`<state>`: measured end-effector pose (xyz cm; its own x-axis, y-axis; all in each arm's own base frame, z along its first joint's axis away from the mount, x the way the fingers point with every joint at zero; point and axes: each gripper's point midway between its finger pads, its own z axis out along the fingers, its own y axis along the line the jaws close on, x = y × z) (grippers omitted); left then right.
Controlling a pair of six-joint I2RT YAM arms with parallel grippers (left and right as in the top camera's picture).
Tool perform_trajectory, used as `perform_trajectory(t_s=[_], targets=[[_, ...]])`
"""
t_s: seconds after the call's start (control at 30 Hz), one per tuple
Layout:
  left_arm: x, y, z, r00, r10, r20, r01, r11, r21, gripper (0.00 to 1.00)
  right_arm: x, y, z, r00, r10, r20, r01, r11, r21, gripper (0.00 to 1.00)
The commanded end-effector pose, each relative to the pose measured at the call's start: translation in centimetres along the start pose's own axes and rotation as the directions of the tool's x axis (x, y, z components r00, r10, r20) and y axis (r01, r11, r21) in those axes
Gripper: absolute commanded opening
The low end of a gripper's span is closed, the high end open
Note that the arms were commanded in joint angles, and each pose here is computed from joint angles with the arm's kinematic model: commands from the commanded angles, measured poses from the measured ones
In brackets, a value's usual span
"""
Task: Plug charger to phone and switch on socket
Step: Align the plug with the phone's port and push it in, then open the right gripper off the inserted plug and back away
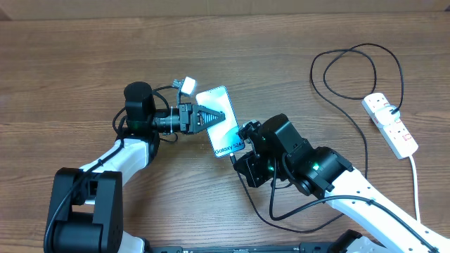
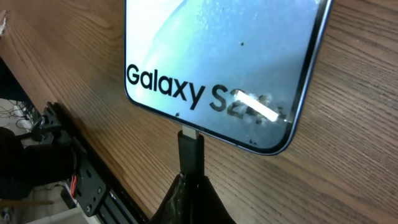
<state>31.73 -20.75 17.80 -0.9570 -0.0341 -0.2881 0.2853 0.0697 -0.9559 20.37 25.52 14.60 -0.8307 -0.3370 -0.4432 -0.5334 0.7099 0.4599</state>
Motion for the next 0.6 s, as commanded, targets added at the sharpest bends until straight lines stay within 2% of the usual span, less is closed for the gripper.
perform_trajectory(t_s=[0.0,0.57], targets=[[0.0,-1.1,0.3,0.997,0.068,-0.038,-0.067,0.997,0.033,0.04,-1.4,0.5,-0.6,0.999,-0.025,0.040,0.024,1.000,0.008,0.04],[0.4,-1.3,0.3,0.995,0.080,-0.056,-0.077,0.996,0.048,0.04,-3.7,1.3,-0.8,0.989,-0.059,0.133,0.062,0.998,-0.018,0.04]])
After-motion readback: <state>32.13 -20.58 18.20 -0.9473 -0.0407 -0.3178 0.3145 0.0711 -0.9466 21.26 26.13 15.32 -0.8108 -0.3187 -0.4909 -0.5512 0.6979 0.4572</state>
